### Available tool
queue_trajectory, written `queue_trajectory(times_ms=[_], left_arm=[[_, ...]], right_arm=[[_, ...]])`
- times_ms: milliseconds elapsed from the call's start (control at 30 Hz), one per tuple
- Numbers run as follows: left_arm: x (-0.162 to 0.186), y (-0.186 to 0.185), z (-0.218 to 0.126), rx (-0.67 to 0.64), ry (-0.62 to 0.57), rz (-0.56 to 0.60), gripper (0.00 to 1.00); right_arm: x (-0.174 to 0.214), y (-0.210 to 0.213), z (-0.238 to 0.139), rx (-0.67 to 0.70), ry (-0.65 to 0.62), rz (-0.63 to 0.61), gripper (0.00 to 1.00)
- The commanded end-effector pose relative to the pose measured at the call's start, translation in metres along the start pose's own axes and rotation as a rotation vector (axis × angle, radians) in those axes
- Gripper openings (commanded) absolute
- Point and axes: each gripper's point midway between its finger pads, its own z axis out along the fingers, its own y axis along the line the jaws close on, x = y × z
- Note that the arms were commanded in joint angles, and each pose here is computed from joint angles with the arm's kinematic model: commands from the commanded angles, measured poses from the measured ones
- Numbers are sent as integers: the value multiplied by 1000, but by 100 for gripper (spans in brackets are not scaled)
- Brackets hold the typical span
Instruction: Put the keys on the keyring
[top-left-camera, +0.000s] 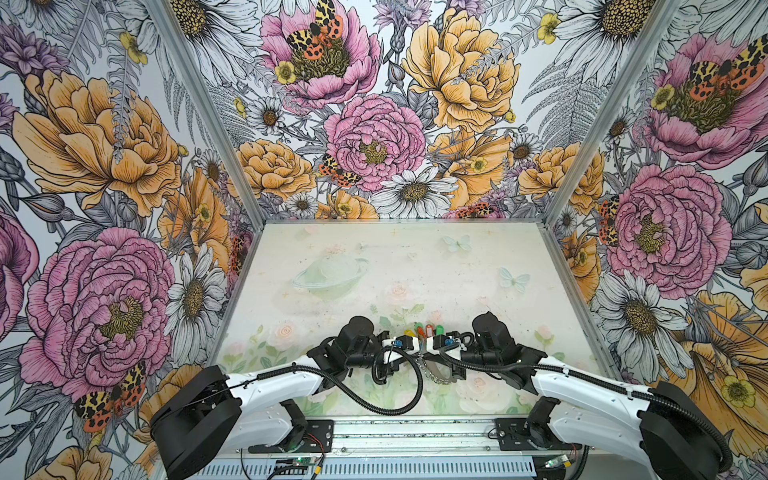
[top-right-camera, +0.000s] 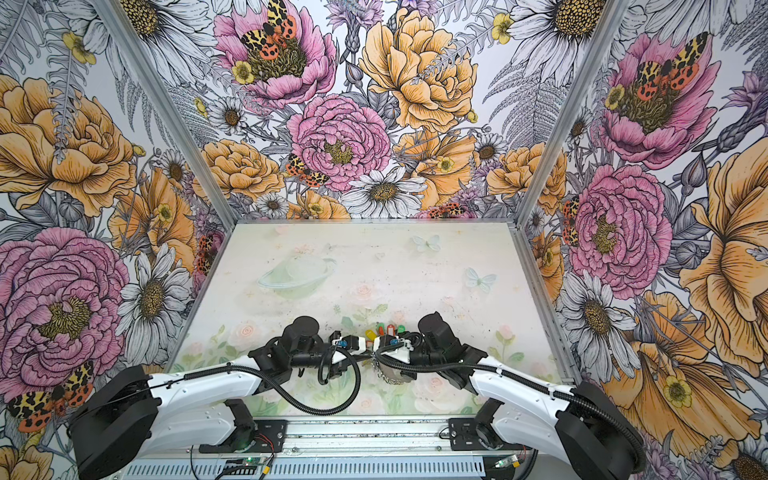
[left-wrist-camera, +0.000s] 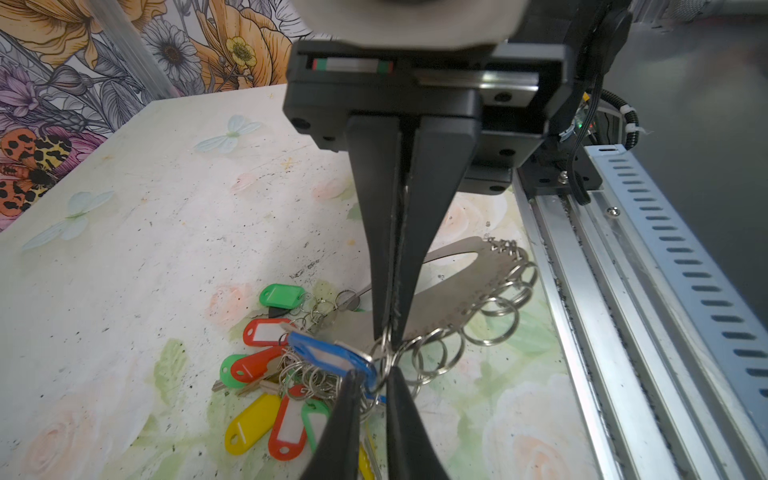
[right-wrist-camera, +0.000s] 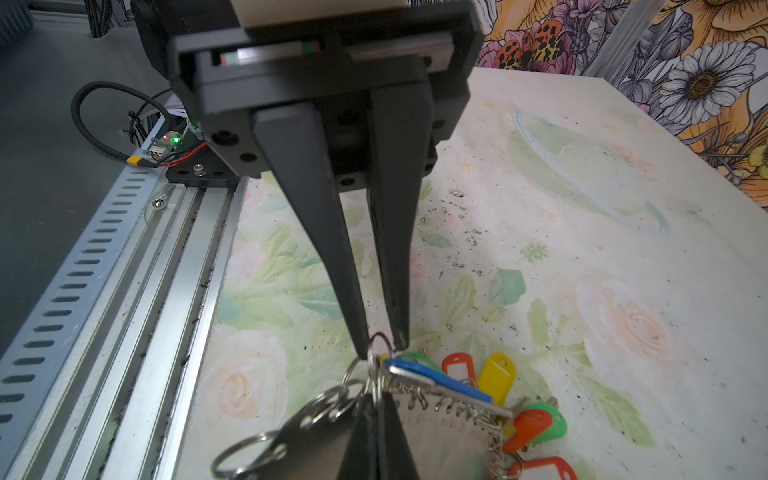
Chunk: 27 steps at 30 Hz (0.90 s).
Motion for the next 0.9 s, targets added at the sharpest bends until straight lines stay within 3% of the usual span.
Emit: queue_trajectory(times_ms=[0,400,867], left_arm=[[1,2,-3,-17,-9,-5,16],[2,-2,1,14,-7,-16,16],[2,1,1,0,-2,-16,3]], right_arm=[[-13,-2,-2,5,-49,-35,0],[-16,2,-1,-20,-63,-35,0],[-18,-3,-2,5,-60,-35,0]])
